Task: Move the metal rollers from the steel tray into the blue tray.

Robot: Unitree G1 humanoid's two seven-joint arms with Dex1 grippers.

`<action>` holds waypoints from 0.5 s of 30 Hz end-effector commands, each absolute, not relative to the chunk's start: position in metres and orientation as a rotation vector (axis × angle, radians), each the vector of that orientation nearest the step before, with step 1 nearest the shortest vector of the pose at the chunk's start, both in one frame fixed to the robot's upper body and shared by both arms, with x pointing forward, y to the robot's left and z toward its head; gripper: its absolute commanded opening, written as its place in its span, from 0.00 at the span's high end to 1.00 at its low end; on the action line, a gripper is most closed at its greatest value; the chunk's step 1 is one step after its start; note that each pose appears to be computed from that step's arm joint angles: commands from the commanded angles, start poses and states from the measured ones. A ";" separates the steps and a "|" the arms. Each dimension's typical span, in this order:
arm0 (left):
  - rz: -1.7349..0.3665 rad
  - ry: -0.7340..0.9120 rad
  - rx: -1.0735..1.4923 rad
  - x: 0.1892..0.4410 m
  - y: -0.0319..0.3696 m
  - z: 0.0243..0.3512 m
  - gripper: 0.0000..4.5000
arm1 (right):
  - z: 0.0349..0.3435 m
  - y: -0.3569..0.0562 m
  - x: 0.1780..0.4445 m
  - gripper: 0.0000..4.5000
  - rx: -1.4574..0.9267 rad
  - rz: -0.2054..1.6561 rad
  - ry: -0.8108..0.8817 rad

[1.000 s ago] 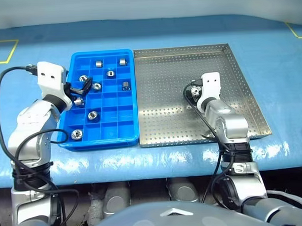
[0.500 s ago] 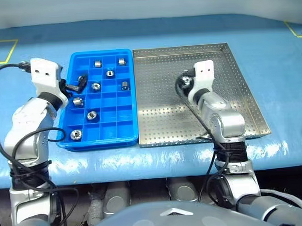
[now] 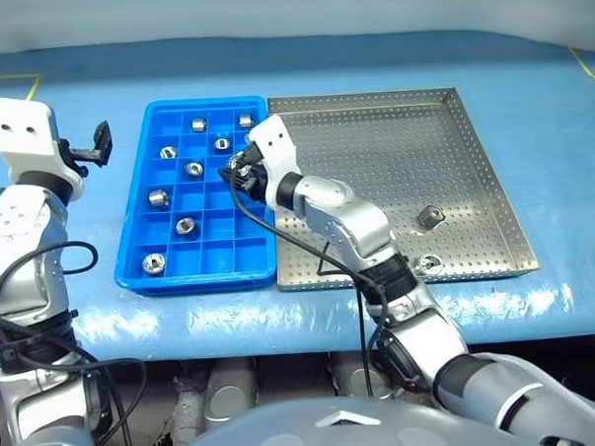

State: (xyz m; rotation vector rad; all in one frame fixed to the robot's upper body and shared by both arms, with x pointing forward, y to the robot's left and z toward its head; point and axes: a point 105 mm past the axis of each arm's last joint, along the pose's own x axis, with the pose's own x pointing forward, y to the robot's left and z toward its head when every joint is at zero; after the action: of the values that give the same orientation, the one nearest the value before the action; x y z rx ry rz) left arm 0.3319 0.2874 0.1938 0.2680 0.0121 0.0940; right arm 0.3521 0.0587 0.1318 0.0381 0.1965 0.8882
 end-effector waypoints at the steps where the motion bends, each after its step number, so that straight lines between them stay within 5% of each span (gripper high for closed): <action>1: 0.064 -0.032 0.289 0.327 0.278 0.206 0.03 | 0.143 0.068 0.354 0.62 0.057 0.909 0.160; 10: 0.065 -0.015 0.274 0.326 0.274 0.198 0.03 | 0.130 0.084 0.345 0.62 0.055 0.978 0.213; 11: 0.062 -0.014 0.273 0.327 0.273 0.198 0.03 | 0.129 0.084 0.346 0.46 0.055 0.980 0.214; 15: 0.056 -0.010 0.268 0.329 0.270 0.196 0.03 | 0.133 0.082 0.348 0.19 0.063 0.961 0.193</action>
State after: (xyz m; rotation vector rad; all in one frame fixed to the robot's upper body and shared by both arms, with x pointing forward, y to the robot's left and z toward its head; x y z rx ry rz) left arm 0.3302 0.2753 0.1800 0.2462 0.0463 0.0609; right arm 0.3503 0.0681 0.1064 0.0376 0.2864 0.9287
